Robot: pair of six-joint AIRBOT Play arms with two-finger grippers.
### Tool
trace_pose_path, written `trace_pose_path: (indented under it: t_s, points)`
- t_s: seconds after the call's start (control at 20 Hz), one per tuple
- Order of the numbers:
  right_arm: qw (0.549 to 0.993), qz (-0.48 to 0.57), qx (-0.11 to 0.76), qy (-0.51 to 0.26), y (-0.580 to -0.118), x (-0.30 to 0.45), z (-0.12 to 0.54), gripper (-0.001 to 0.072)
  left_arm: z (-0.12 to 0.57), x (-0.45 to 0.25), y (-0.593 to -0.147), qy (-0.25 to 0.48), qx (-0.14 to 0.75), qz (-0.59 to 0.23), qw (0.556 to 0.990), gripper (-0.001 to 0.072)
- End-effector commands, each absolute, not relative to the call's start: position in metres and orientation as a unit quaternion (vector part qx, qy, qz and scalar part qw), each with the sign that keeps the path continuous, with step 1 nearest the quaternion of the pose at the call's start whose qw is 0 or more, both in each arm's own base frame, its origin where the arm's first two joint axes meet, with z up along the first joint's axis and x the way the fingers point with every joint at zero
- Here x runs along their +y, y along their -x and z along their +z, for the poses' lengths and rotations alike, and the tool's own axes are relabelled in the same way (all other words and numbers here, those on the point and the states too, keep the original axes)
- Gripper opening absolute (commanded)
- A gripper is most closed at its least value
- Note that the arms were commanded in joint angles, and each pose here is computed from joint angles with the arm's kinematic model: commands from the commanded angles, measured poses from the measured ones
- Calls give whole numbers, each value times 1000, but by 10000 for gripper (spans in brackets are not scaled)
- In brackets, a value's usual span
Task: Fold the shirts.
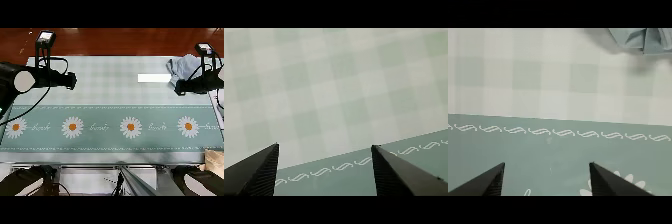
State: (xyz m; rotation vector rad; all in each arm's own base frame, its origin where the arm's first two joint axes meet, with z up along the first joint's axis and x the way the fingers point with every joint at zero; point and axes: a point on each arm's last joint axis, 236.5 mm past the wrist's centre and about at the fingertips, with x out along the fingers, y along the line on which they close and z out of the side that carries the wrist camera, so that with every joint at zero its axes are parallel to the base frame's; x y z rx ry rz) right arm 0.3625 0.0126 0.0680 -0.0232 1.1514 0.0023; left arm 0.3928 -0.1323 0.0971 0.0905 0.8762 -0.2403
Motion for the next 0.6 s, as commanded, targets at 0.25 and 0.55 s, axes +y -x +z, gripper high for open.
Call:
trace_pose_path:
  t_s: [0.25,0.55]
  points:
    - [839,1,544,11,-363,13,68,604,97,-132,-393,-43,423,-116,898,716]
    - [877,3,481,1,-393,16,85,604,106,-137,-405,-38,392,-122,911,716]
